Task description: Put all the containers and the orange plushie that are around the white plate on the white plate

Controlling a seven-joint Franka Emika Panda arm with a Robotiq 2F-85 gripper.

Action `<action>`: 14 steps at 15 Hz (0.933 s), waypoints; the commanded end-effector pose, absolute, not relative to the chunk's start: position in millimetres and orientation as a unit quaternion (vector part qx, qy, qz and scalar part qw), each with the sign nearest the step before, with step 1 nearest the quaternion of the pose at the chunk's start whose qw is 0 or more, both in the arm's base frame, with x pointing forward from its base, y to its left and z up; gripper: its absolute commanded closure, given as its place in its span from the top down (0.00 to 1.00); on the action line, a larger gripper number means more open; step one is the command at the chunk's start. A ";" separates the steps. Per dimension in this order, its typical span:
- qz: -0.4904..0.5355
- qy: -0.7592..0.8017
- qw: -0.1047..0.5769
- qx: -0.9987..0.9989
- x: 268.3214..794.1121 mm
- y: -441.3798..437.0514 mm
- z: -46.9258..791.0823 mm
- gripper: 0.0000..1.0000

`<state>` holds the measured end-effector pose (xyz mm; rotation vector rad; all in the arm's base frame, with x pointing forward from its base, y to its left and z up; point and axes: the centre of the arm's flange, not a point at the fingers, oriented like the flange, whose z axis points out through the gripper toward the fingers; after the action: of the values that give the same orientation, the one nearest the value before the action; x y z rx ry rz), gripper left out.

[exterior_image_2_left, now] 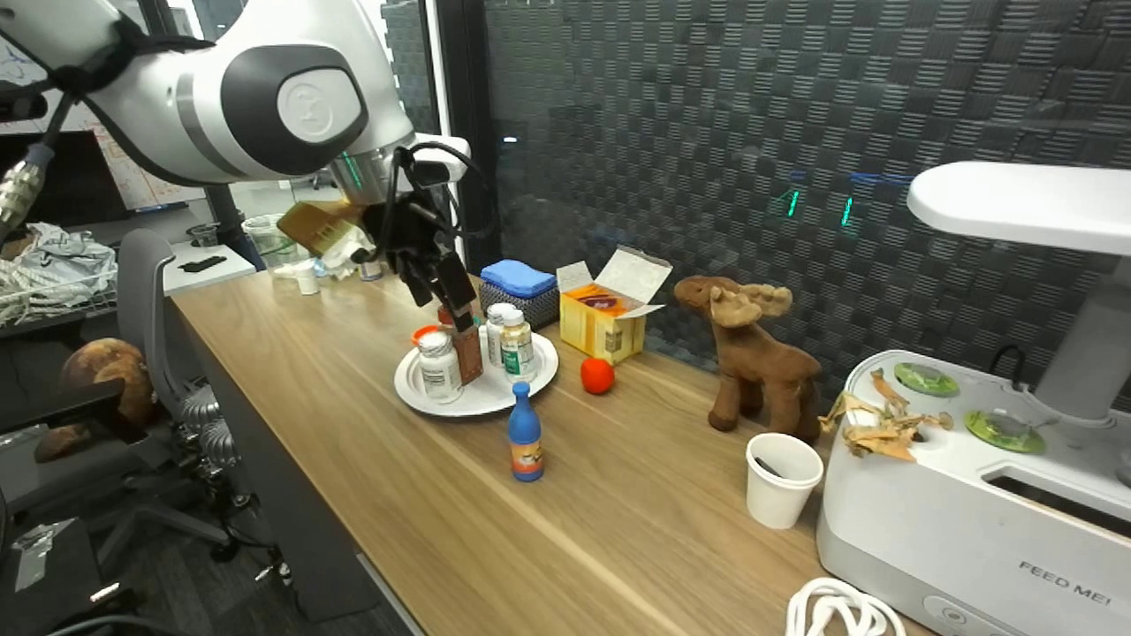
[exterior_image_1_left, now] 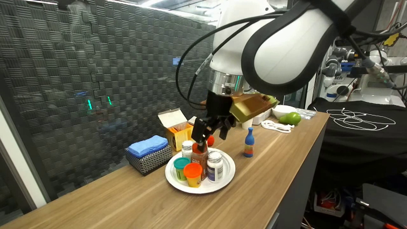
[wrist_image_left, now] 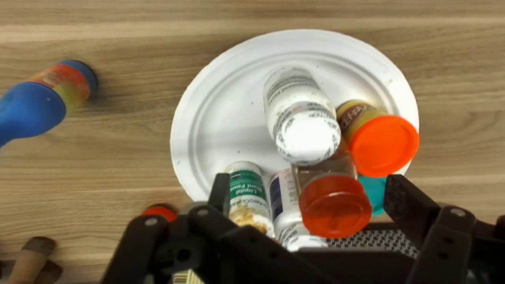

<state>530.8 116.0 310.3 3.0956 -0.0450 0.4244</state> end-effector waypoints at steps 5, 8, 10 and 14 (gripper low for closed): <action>0.221 -0.198 -0.008 0.955 561.6 65.4 341.4 1.00; 0.251 -0.265 0.001 0.931 581.4 44.6 348.3 1.00; 0.232 -0.247 0.001 0.941 570.4 34.8 347.5 1.00; 0.242 -0.268 0.004 0.933 580.2 30.1 349.4 1.00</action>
<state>580.3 30.2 349.4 2.9216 -0.8390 0.7575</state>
